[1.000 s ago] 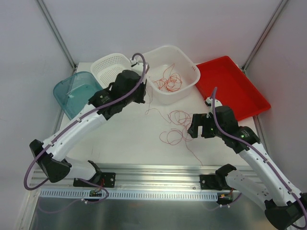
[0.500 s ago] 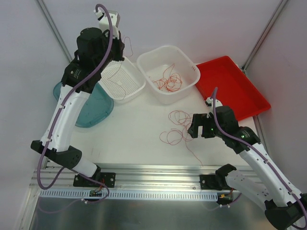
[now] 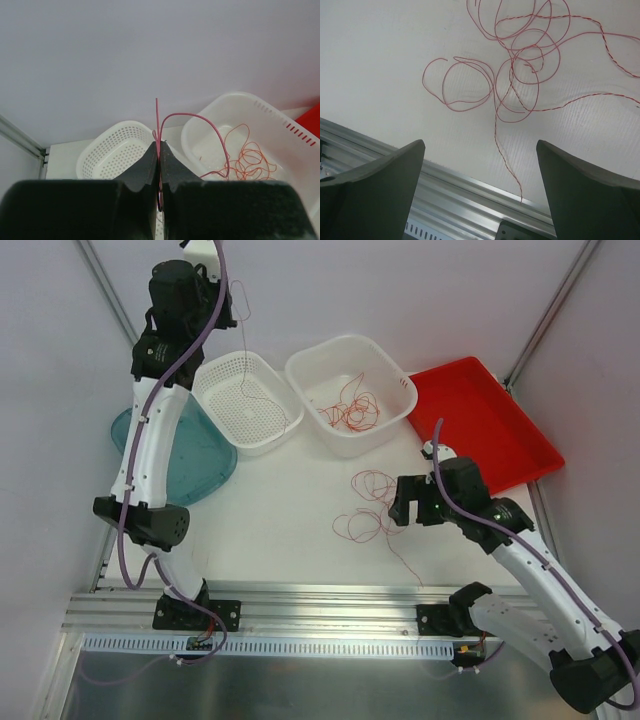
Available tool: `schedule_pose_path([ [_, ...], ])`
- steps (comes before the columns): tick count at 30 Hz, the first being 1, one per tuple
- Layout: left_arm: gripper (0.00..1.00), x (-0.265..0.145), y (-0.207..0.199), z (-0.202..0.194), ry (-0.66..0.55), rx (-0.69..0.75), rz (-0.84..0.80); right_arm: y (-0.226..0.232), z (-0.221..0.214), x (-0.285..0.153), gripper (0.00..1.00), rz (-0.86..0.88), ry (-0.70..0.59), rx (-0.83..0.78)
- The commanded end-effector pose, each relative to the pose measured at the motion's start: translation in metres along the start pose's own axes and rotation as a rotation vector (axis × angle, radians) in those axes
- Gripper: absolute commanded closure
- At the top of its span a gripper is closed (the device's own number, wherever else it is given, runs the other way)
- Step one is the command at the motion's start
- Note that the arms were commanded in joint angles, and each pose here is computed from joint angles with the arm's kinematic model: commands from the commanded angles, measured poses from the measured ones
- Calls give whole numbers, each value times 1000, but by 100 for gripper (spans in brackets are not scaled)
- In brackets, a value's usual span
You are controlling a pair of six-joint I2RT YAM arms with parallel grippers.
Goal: Untangle the cables
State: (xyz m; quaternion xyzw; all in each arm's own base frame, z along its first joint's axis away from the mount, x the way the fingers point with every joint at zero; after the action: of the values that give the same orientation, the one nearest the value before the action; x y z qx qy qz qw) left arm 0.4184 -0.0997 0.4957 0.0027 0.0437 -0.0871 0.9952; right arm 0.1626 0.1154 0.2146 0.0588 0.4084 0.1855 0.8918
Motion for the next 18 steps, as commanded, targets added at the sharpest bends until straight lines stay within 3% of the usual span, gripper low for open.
schedule_pose_path([
  [1, 99, 8, 10, 27, -126, -10, 0, 2, 10, -1, 0, 4, -35, -31],
  [6, 98, 44, 29, 5, -108, -7, 54, 2, 11, 8, 0, 1, -12, -35],
  [12, 96, 109, 53, -95, 116, -11, 142, 3, 9, 15, 1, 2, 15, -35],
  [15, 80, 138, 62, -169, 275, -24, 183, 4, 9, 17, 0, 4, 25, -33],
  [16, 62, 141, 64, -188, 317, -27, 194, 4, 9, 18, 0, 4, 26, -32],
  [18, 50, 144, 64, -212, 369, -63, 200, 4, 8, 18, 0, 4, 30, -32],
])
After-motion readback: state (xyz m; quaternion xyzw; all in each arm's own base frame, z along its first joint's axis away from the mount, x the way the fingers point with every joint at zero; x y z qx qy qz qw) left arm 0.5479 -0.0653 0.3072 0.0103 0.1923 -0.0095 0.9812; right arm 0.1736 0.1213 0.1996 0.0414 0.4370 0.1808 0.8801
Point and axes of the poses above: each gripper's point midway between its finger pads, its own x axis out along the fingers, its own y axis along the line the jaws close on, z = x × y, the point moved 6 cm from there along -x, back along the fingers, and after that the axes turned 1 degree about -x, right-handed, at the moved point
